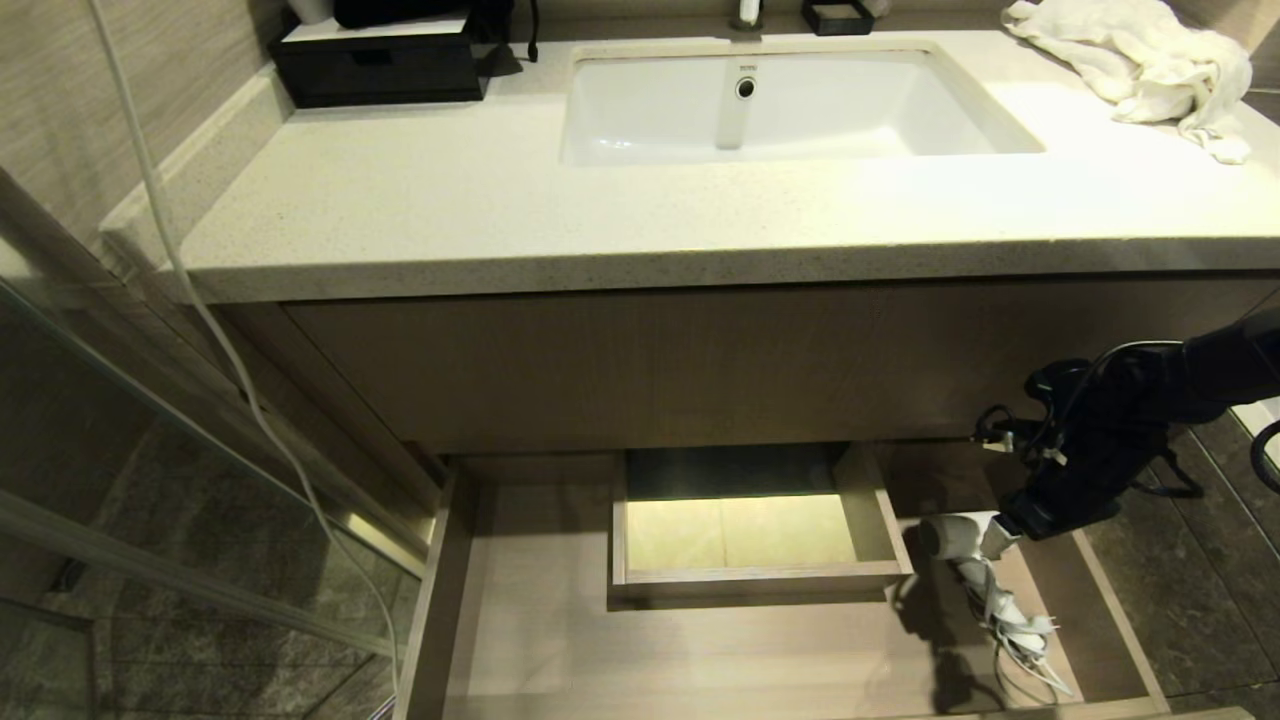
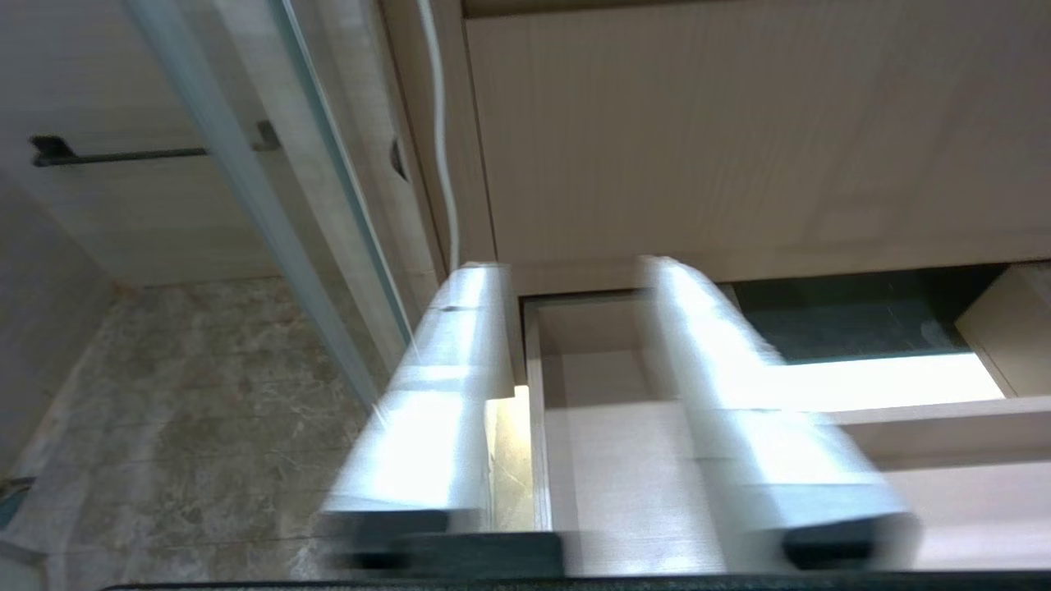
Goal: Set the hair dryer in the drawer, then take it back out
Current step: Take the hairdryer out
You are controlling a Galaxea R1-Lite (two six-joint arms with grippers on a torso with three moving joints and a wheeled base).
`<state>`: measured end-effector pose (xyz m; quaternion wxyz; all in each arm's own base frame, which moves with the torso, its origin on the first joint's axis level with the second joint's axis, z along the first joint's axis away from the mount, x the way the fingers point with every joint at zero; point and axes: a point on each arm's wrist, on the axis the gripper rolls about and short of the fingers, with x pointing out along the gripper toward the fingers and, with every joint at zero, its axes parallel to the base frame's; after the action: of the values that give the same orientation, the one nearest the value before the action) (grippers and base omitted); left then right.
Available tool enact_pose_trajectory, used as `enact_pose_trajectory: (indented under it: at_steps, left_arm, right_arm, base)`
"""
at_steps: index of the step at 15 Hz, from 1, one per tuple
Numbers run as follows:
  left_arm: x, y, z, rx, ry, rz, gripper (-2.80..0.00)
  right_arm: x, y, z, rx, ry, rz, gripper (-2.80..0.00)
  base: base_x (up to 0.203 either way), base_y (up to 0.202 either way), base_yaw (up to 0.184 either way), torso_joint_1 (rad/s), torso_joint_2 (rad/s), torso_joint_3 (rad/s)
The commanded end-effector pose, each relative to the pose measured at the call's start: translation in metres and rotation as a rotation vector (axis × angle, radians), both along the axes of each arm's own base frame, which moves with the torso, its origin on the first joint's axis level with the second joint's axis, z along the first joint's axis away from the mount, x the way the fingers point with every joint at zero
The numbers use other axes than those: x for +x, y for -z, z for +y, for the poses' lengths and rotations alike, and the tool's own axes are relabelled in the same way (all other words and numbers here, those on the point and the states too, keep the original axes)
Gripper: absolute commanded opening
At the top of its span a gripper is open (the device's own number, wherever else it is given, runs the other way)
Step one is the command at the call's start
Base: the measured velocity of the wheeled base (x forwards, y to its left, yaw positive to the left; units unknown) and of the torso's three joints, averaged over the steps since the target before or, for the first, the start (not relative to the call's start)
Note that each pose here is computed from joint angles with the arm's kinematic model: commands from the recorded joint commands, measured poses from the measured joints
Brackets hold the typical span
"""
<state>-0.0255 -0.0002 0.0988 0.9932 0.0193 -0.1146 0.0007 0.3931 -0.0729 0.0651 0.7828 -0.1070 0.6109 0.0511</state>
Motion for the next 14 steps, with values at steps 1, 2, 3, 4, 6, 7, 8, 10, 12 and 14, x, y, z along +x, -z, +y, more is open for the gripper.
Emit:
enact_pose_trajectory:
  at_steps: [1, 2, 3, 4, 6, 7, 8, 10, 12, 14]
  left_arm:
    - [0.0037, 0.011, -0.0001, 0.013, 0.002, 0.04, -2.8]
    - [0.0037, 0.0109, -0.0001, 0.014, 0.0, 0.038, -2.8]
    - [0.0038, 0.0112, -0.0001, 0.013, 0.002, 0.041, -2.8]
    - [0.0038, 0.0113, -0.0001, 0.004, 0.001, 0.042, -2.8]
    - [0.0038, 0.0112, 0.0, -0.003, 0.001, 0.041, -2.8]
    - [0.0038, 0.0113, 0.0, 0.0, 0.002, 0.042, -2.8]
    - [0.0038, 0.0112, 0.0, -0.001, 0.0, 0.041, -2.8]
    - [0.0037, 0.0109, 0.0, 0.003, -0.002, 0.038, -2.8]
    - [0.0037, 0.0109, -0.0001, 0.016, 0.001, 0.038, -2.8]
    - [0.0038, 0.0112, -0.0001, 0.012, 0.002, 0.041, -2.8]
  right_arm:
    - [-0.0047, 0.0008, -0.0001, 0.004, -0.001, 0.016, 0.0]
    - [-0.0059, 0.0006, 0.0002, 0.006, -0.001, 0.019, 0.0]
    - [-0.0057, 0.0006, 0.0007, 0.004, -0.002, 0.018, 0.0]
    - [-0.0061, 0.0003, 0.0002, 0.005, -0.001, 0.018, 0.0]
    - [-0.007, -0.0023, 0.0004, 0.004, 0.0, 0.013, 0.0]
    - [-0.0074, -0.0036, 0.0011, 0.004, 0.0, 0.011, 0.0]
    - [-0.0078, -0.0055, 0.0011, 0.003, 0.001, 0.006, 0.0]
    - [-0.0079, -0.0065, 0.003, 0.004, -0.003, 0.004, 0.0]
    - [-0.0074, -0.0066, 0.005, 0.004, -0.008, 0.003, 0.0]
    - [-0.0068, -0.0065, 0.0064, 0.004, -0.006, 0.002, 0.0]
  base:
    - [0.0, 0.0, 0.0, 0.0, 0.0, 0.0]
    - [0.0, 0.0, 0.0, 0.0, 0.0, 0.0]
    - [0.0, 0.0, 0.0, 0.0, 0.0, 0.0]
    - [0.0, 0.0, 0.0, 0.0, 0.0, 0.0]
    - [0.0, 0.0, 0.0, 0.0, 0.0, 0.0]
    - [0.0, 0.0, 0.0, 0.0, 0.0, 0.0]
    - [0.0, 0.0, 0.0, 0.0, 0.0, 0.0]
    - [0.0, 0.0, 0.0, 0.0, 0.0, 0.0]
    - [0.0, 0.0, 0.0, 0.0, 0.0, 0.0]
    - [0.0, 0.0, 0.0, 0.0, 0.0, 0.0]
